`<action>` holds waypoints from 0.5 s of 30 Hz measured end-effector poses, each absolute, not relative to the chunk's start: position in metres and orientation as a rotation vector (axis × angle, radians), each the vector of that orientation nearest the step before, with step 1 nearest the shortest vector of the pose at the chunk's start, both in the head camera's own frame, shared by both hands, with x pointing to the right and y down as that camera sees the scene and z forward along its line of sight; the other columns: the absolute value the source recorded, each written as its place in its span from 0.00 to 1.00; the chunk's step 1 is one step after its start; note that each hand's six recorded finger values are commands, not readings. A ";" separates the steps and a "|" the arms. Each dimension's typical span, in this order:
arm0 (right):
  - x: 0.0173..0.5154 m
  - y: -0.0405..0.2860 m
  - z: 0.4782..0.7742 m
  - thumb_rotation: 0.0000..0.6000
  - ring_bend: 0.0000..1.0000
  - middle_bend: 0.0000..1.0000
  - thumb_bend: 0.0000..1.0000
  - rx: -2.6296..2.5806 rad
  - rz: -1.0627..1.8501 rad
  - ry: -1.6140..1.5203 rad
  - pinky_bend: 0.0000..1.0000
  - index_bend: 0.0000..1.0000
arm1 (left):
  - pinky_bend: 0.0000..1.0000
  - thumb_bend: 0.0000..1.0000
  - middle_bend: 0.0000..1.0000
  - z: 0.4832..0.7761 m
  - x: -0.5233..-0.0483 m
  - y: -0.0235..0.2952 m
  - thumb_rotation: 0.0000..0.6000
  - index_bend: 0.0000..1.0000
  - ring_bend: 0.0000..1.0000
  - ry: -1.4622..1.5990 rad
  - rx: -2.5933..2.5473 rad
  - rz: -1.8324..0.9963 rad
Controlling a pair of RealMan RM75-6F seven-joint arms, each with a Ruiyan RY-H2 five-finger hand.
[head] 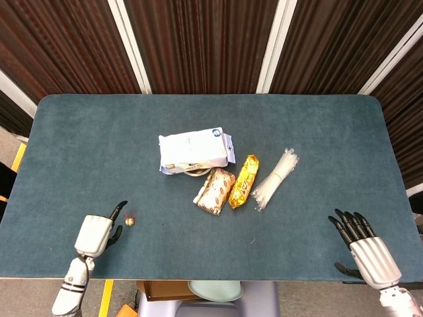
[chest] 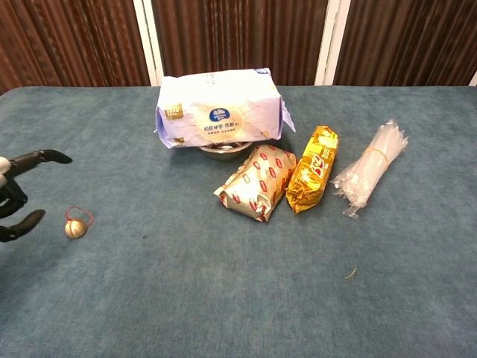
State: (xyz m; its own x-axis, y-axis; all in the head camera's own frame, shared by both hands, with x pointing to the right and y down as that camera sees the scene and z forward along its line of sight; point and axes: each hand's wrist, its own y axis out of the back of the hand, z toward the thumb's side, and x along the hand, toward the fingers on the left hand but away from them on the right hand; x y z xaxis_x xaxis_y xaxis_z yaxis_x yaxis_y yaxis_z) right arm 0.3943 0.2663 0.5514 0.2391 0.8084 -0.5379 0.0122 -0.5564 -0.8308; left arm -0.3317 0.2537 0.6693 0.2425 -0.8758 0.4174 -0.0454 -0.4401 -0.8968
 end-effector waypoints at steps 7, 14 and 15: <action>0.399 0.271 0.538 1.00 0.00 0.00 0.21 -1.772 1.387 -0.780 0.00 0.00 | 0.00 0.42 0.00 0.600 -0.385 0.300 1.00 0.01 0.00 0.937 -1.703 -1.318; 0.399 0.276 0.526 1.00 0.00 0.00 0.21 -1.810 1.335 -0.791 0.00 0.00 | 0.00 0.42 0.00 0.528 -0.448 0.350 1.00 0.00 0.00 1.015 -1.576 -1.551; 0.400 0.276 0.525 1.00 0.00 0.00 0.21 -1.813 1.331 -0.794 0.00 0.00 | 0.00 0.42 0.00 0.527 -0.449 0.351 1.00 0.00 0.00 1.013 -1.582 -1.556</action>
